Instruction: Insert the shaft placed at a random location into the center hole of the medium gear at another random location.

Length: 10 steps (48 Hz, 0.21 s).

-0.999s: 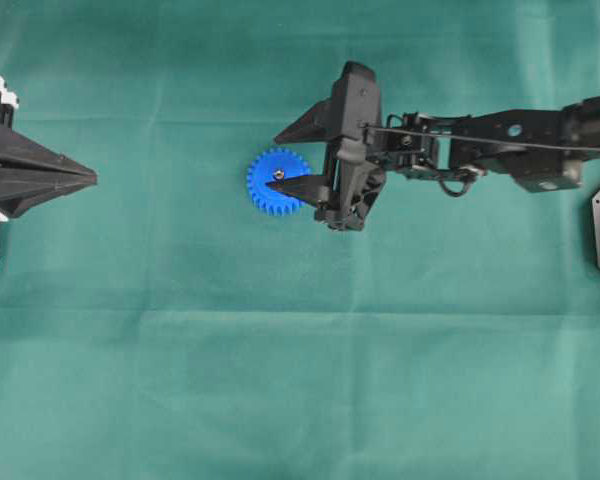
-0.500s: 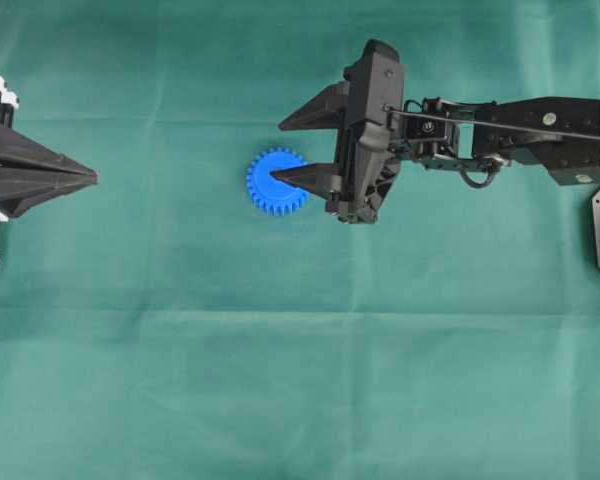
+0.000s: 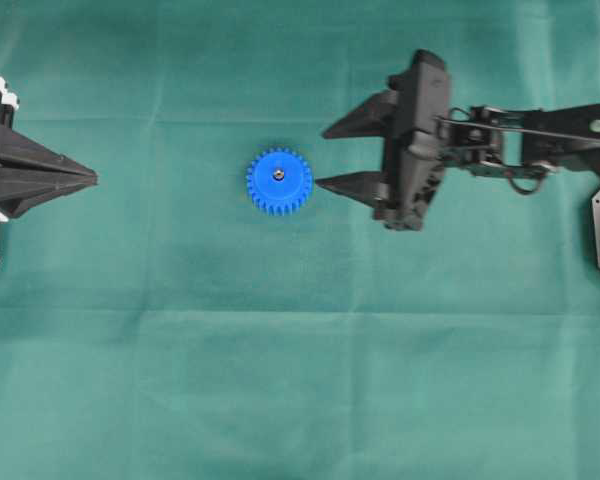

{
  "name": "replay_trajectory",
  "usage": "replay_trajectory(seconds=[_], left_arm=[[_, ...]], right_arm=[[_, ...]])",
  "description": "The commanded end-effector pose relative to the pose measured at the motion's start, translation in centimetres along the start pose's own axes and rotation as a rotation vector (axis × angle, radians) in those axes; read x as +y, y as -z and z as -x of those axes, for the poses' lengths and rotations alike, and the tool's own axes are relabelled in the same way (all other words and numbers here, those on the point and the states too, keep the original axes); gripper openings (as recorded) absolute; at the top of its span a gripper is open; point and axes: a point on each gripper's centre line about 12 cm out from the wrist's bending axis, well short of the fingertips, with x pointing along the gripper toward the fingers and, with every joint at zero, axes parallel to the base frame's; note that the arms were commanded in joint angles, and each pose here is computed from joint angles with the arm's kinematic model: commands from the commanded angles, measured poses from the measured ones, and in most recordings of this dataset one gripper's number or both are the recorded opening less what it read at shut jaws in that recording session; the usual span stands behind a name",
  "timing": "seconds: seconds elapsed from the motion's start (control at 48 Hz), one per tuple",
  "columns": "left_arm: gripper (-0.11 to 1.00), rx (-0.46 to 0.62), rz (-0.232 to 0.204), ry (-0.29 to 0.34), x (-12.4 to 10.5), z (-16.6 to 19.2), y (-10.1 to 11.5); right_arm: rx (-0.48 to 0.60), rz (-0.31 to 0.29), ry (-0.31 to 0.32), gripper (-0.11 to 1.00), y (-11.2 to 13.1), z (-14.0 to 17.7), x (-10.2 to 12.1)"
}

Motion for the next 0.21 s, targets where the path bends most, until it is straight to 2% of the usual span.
replay_trajectory(seconds=[0.0,0.187], left_arm=[[0.0,-0.018,-0.001,0.002,0.0,-0.2,-0.8],[0.0,-0.018,-0.001,0.002,0.0,-0.2,-0.8]], right_arm=[[-0.041,0.0,0.0,0.77,-0.7,1.4,0.0],[-0.048,0.0,0.0,0.77,0.1,3.3,-0.1]])
